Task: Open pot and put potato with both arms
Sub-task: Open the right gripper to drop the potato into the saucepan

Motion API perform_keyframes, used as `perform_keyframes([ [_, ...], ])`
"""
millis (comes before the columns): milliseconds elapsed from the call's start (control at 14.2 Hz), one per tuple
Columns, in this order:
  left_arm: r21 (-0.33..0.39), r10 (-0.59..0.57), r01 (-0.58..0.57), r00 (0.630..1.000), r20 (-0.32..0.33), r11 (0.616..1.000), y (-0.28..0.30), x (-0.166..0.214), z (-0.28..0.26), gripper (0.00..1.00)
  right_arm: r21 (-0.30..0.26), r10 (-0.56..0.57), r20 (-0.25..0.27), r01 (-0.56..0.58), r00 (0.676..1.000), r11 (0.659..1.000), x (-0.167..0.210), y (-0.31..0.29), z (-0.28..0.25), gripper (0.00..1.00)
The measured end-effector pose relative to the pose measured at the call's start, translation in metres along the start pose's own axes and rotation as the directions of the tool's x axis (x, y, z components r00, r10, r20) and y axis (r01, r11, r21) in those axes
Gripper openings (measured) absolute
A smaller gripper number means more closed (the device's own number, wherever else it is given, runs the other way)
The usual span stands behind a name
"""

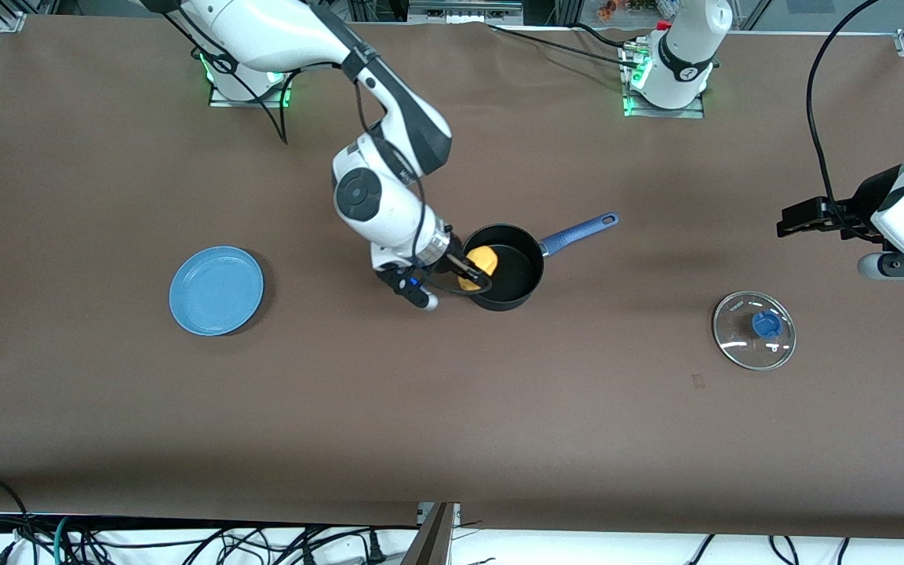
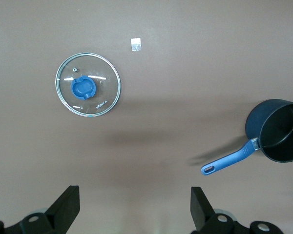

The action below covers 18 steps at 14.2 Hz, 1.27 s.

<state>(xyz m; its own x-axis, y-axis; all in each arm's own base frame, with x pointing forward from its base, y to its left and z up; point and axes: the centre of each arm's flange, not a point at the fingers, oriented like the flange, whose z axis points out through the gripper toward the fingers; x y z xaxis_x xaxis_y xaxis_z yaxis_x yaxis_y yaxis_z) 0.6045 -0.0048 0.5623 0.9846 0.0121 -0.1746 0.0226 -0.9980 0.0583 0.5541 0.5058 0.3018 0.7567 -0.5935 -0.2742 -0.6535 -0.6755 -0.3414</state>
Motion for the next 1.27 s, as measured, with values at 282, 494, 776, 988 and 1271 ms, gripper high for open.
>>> perform_keyframes([
  [282,-0.001,-0.003,0.003,1.0,0.0,1.0,-0.002,0.0,0.0,1.0,0.009,0.044,0.003,-0.044,0.999,0.999,-0.026,-0.001,0.016,0.83],
  [494,-0.001,-0.003,0.003,1.0,0.0,1.0,-0.002,0.0,0.0,1.0,0.017,0.042,0.0,-0.042,0.999,0.999,-0.026,-0.003,0.013,1.0],
  [776,-0.001,-0.005,0.005,1.0,0.0,1.0,-0.003,0.0,0.0,1.0,0.01,0.011,-0.061,-0.011,0.998,1.0,-0.01,-0.008,-0.012,1.0],
  [988,-0.001,-0.005,0.005,1.0,0.001,1.0,-0.003,0.0,0.0,1.0,-0.093,0.0,-0.091,-0.009,0.996,0.996,0.024,-0.003,-0.084,1.0],
  [1271,-0.002,-0.006,0.006,1.0,0.001,1.0,-0.004,0.0,0.0,1.0,-0.209,-0.112,-0.078,0.093,0.991,0.973,0.071,0.023,-0.198,1.0],
])
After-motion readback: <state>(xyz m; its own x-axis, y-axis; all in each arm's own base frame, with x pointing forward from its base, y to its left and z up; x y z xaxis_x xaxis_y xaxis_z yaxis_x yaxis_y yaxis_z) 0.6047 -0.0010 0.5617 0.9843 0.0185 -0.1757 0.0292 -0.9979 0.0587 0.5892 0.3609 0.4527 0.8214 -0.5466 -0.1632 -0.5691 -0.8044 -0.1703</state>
